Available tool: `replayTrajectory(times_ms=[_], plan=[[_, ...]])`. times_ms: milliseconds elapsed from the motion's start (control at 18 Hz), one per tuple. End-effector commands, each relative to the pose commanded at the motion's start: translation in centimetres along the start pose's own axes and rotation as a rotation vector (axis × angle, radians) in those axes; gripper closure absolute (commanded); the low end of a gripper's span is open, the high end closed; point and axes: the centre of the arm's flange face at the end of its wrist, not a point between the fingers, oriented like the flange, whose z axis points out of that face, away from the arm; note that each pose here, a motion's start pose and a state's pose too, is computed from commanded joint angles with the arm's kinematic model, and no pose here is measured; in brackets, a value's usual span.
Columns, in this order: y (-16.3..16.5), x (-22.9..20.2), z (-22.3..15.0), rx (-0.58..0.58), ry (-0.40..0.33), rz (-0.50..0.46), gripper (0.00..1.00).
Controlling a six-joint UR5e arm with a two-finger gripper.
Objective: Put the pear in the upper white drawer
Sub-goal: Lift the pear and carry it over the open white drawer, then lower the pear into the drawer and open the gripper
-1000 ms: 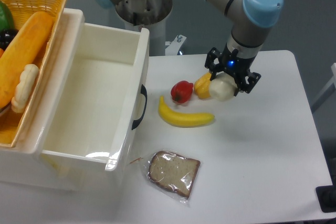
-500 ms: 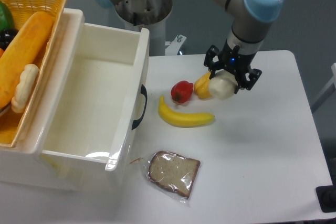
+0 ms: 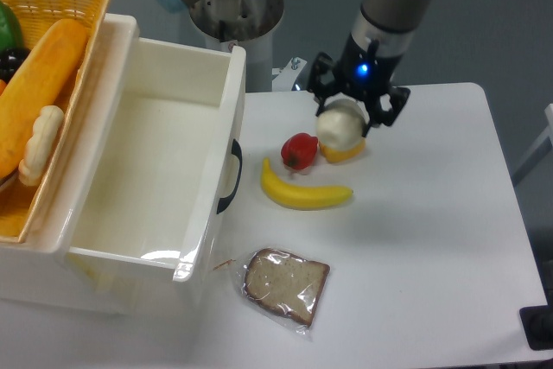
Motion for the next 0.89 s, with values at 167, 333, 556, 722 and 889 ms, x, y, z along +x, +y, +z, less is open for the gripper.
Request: replayTrajectory(times_ms=[167, 333, 556, 722, 889], plan=[[-0.9, 3.4, -1.6, 0.045, 0.002, -0.06, 0.44], [-2.3, 6.8, -1.7, 0.057, 0.017, -0.076, 0.44], [-4.0, 10.1, -0.9, 0.06, 0.047, -0.088, 0.43], [-5.0, 12.3, -0.1, 0.061, 0.084, -0.059, 0.42], [-5.3, 13.6, 1.2, 0.041, 0.106, -0.035, 0.39]])
